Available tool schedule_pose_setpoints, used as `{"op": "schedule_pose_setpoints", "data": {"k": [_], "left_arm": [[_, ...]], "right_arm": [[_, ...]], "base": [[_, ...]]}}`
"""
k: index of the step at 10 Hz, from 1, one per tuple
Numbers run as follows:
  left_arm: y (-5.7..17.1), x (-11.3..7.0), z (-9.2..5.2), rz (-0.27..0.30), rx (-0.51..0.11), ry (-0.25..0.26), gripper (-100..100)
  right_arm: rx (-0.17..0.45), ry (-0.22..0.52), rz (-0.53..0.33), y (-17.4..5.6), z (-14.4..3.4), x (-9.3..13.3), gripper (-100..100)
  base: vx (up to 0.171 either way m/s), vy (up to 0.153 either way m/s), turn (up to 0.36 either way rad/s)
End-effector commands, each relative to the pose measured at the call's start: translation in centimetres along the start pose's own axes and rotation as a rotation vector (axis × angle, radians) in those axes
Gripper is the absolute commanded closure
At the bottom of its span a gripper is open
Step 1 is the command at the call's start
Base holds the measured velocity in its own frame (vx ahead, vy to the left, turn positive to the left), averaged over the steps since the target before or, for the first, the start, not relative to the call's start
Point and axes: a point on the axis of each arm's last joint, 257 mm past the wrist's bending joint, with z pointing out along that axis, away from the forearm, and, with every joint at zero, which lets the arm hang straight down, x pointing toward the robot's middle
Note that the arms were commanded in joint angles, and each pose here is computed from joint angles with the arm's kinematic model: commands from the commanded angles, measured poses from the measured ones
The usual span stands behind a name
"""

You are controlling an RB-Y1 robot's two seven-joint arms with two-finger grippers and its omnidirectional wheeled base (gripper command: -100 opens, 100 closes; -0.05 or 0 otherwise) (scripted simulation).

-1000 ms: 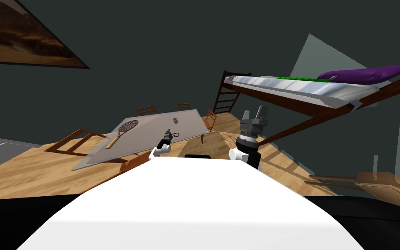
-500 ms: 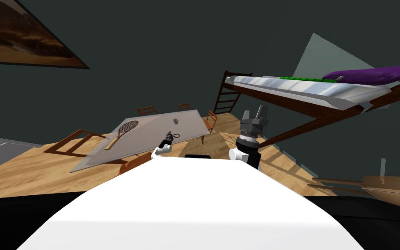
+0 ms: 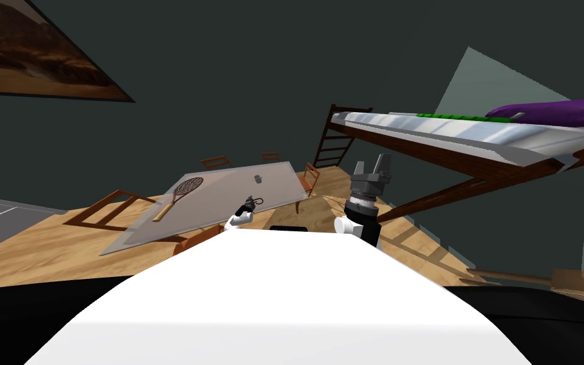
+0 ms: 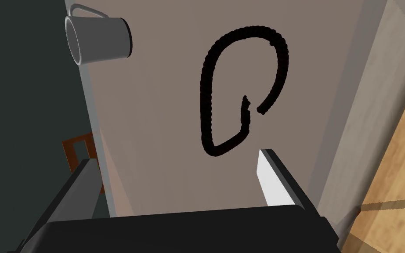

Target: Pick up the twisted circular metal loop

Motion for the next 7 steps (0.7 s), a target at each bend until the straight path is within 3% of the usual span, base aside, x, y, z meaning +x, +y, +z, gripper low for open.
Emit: {"op": "schedule_pose_setpoints", "data": {"k": [1, 6, 7], "left_arm": [[1.4, 0.2, 0.3, -0.002, -0.037, -0.002, -100], [4.7, 1.2, 0.8, -0.007, -0.117, 0.0, -100], [4.2, 1.0, 0.8, -0.007, -0.106, -0.001, -100]], "right_arm": [[0.0, 0.0, 0.0, 0.0, 0.0, 0.0, 0], [0.0, 0.0, 0.0, 0.0, 0.0, 0.0, 0], [0.0, 0.0, 0.0, 0.0, 0.0, 0.0, 0]], "base": [[0.093, 0.035, 0.039], [0.08, 0.036, 0.03], [0.046, 0.019, 0.004]]}}
